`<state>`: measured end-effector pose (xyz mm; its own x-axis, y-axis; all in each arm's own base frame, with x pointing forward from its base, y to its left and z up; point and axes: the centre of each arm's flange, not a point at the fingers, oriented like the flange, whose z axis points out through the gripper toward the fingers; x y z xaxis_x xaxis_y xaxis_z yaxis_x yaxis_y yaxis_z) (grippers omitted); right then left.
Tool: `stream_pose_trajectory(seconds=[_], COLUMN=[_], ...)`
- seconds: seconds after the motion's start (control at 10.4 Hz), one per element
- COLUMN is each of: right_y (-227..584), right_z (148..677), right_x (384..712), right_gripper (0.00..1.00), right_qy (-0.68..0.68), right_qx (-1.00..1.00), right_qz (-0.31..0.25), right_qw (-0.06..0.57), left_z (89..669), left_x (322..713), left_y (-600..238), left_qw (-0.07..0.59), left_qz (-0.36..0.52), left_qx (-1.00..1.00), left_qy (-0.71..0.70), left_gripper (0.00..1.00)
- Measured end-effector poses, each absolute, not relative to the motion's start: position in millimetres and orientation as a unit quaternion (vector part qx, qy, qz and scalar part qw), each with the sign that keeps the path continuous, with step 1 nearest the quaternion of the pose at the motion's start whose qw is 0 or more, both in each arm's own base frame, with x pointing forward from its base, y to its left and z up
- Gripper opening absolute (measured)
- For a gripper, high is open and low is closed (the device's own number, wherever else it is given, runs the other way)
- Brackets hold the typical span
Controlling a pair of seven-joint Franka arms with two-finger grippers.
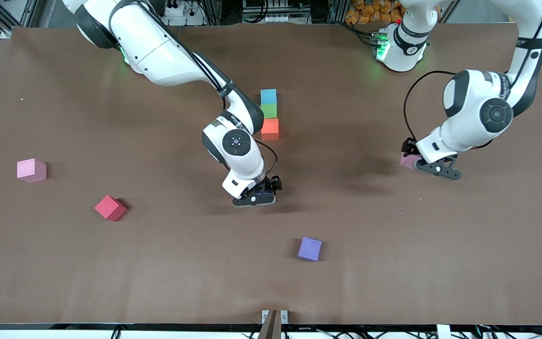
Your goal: Arrange blocks into number 1
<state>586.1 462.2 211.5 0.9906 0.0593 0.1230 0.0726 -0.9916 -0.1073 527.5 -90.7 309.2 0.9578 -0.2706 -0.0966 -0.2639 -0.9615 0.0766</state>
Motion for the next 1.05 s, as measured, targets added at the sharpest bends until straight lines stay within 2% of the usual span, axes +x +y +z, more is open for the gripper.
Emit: stream_pose_trajectory(seconds=[0.1, 0.19, 0.48, 0.67, 0.77, 1.05], right_y=[460.7, 458.9, 428.9, 377.6, 342.7, 257.0], right_z=[213.1, 216.2, 255.0, 321.9, 359.9, 438.4], right_x=[588.5, 592.0, 616.5, 637.7, 645.3, 645.7], right_gripper=[0.74, 0.59, 0.57, 0.57, 0.54, 0.52], right_qy=[-0.032, -0.03, -0.031, -0.037, -0.041, -0.045], right_qx=[-0.996, -0.996, -0.997, -0.999, -0.999, -0.998], right_qz=[-0.062, -0.065, -0.052, -0.017, 0.0, 0.034], right_qw=[0.056, 0.057, 0.038, 0.036, 0.035, 0.031], left_z=[309.8, 310.9, 311.4, 309.9, 309.8, 309.8], left_x=[531.3, 535.1, 542.7, 543.4, 543.3, 540.9], left_y=[-103.6, -113.9, -131.7, -134.8, -136.4, -151.0], left_qw=[0.034, 0.037, 0.042, 0.043, 0.042, 0.041], left_qz=[-0.052, -0.05, -0.047, -0.049, -0.049, -0.051], left_qx=[0.99, 0.992, 0.993, 0.993, 0.994, 0.995], left_qy=[-0.123, -0.114, -0.101, -0.095, -0.092, -0.072], left_gripper=[0.64, 0.64, 0.64, 0.64, 0.64, 0.64])
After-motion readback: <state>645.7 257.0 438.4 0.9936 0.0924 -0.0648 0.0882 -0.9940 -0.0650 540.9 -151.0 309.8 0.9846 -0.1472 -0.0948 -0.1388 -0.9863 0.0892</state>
